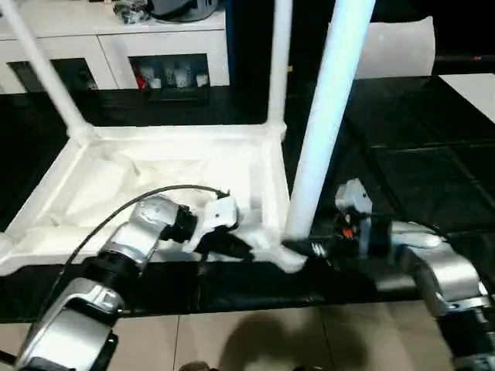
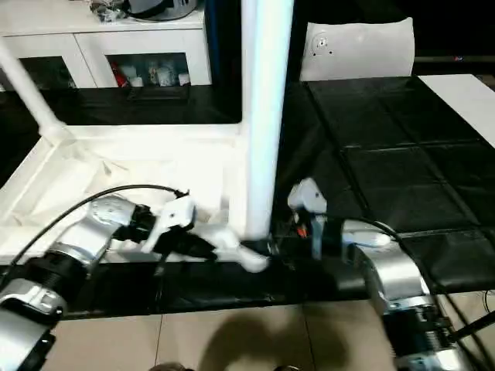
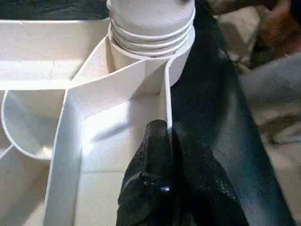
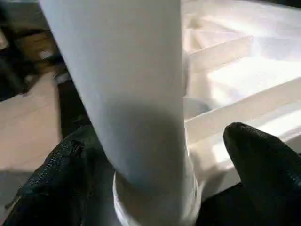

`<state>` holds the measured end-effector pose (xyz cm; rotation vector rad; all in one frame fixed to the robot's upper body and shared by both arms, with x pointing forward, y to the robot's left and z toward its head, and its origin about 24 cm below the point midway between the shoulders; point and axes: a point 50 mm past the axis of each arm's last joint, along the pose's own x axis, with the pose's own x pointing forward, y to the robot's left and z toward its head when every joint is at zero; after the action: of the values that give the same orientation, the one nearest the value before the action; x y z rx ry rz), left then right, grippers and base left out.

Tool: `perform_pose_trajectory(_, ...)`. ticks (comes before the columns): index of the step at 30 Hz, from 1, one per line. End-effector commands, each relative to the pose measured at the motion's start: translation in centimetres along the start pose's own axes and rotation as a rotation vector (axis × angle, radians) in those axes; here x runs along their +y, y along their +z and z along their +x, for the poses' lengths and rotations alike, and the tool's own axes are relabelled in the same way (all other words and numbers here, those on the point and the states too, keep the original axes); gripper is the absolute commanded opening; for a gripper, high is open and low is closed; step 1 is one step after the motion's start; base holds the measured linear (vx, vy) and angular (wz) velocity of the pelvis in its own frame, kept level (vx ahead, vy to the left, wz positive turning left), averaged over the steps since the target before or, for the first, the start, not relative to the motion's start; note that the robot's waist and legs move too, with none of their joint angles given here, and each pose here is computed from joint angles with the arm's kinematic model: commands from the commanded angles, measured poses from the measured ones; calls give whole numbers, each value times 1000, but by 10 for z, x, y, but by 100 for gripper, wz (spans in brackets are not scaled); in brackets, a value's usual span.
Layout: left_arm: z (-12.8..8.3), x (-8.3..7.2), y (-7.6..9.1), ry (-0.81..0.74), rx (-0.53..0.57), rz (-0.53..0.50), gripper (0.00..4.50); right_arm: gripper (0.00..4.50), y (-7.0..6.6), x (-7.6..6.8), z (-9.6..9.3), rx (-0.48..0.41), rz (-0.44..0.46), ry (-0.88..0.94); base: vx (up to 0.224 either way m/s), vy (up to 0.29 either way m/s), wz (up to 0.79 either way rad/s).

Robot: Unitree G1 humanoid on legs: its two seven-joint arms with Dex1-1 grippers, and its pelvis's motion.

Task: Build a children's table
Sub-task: Rotate leg to tighten

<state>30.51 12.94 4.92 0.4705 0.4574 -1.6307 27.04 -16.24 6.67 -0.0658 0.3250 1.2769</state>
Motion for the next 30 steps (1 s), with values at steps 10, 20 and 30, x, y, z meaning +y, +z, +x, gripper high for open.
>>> perform_pose_trajectory(10, 4, -10, -2, -149, 75, 58, 0, 374, 1, 10, 3, 27, 19, 175, 0, 0, 0)
perform_pose_trajectory(20, 3, -10, -4, -152, 79, 62, 0, 288, 3, 8, 8, 18, 18, 184, 0, 0, 0)
perform_pose_trajectory(30, 10, -3, 0, -44, 10, 6, 0, 214, 6, 13, 17, -81, 40, 111, 0, 0, 0)
